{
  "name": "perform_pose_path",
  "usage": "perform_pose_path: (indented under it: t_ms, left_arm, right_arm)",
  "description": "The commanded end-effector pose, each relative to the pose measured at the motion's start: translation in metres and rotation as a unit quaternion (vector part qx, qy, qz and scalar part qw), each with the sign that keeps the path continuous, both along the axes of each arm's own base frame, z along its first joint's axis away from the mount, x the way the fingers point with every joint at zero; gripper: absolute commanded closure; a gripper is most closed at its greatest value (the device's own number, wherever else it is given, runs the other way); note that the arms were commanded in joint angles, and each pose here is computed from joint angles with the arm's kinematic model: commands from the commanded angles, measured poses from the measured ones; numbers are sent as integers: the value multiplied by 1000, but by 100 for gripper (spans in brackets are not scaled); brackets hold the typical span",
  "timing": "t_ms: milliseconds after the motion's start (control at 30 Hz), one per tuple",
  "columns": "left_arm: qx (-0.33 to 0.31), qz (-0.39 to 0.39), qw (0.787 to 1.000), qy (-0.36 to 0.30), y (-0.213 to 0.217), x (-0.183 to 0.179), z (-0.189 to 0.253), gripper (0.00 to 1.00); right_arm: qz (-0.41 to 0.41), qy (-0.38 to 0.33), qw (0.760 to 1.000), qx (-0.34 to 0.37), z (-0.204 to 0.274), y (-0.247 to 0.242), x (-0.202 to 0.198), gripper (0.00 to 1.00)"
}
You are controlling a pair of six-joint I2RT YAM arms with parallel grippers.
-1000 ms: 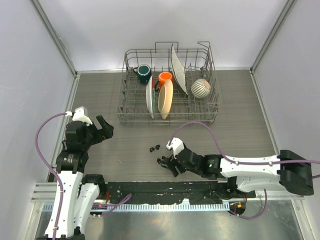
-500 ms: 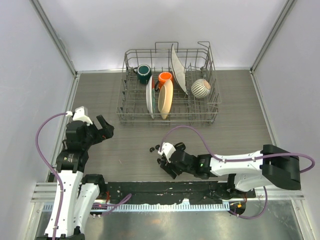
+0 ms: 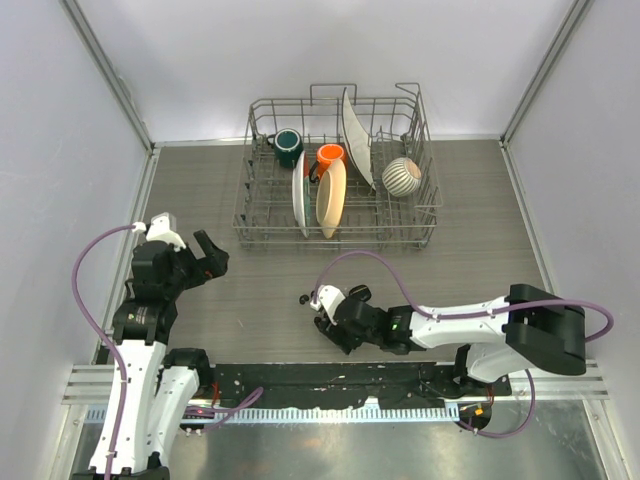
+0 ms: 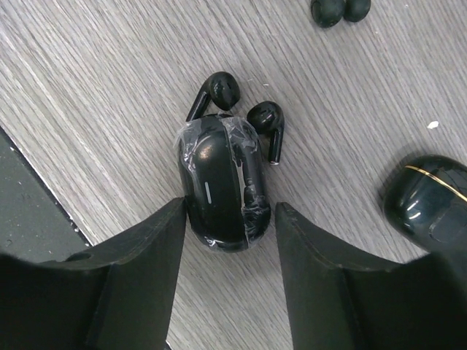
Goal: Insert the wireless bluetooth earbuds into the charging case
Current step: Pick up the charging case at the center of the board.
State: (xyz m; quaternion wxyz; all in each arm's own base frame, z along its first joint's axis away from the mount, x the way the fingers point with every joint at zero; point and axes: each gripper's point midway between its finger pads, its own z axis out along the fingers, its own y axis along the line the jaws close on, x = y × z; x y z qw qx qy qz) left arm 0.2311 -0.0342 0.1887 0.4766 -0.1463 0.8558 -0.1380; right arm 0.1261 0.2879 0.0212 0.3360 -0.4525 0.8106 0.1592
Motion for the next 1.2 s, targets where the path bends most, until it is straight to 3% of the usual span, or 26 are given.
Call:
perform_pose_path:
  t_ms: [0, 133, 400, 633, 833, 1033, 1167]
  left_arm:
    - [-7, -7, 1000, -12, -3, 2, 5, 0]
    - [-7, -7, 1000, -10, -3, 2, 5, 0]
    - [-9, -8, 1000, -9, -4, 3, 5, 0]
    - [-30, -25, 999, -34, -13, 6, 17, 0]
    - [-78, -130, 987, -57, -51, -4, 43, 0]
    - [-136, -280, 948, -70, -95, -27, 49, 0]
    - [-185, -311, 930, -59, -109, -36, 51, 0]
  right_arm:
    - [5, -1, 1000, 23, 13, 18, 4, 47]
    - [3, 10, 999, 31, 14, 18, 0, 56]
    - [7, 22, 998, 50, 33, 17, -7, 89]
    - [5, 9, 997, 74, 73, 14, -6, 92]
    - [-24, -77, 991, 110, 116, 12, 12, 98]
    - [-15, -186, 976, 111, 145, 9, 26, 99]
    - [-6, -244, 963, 113, 157, 9, 27, 99]
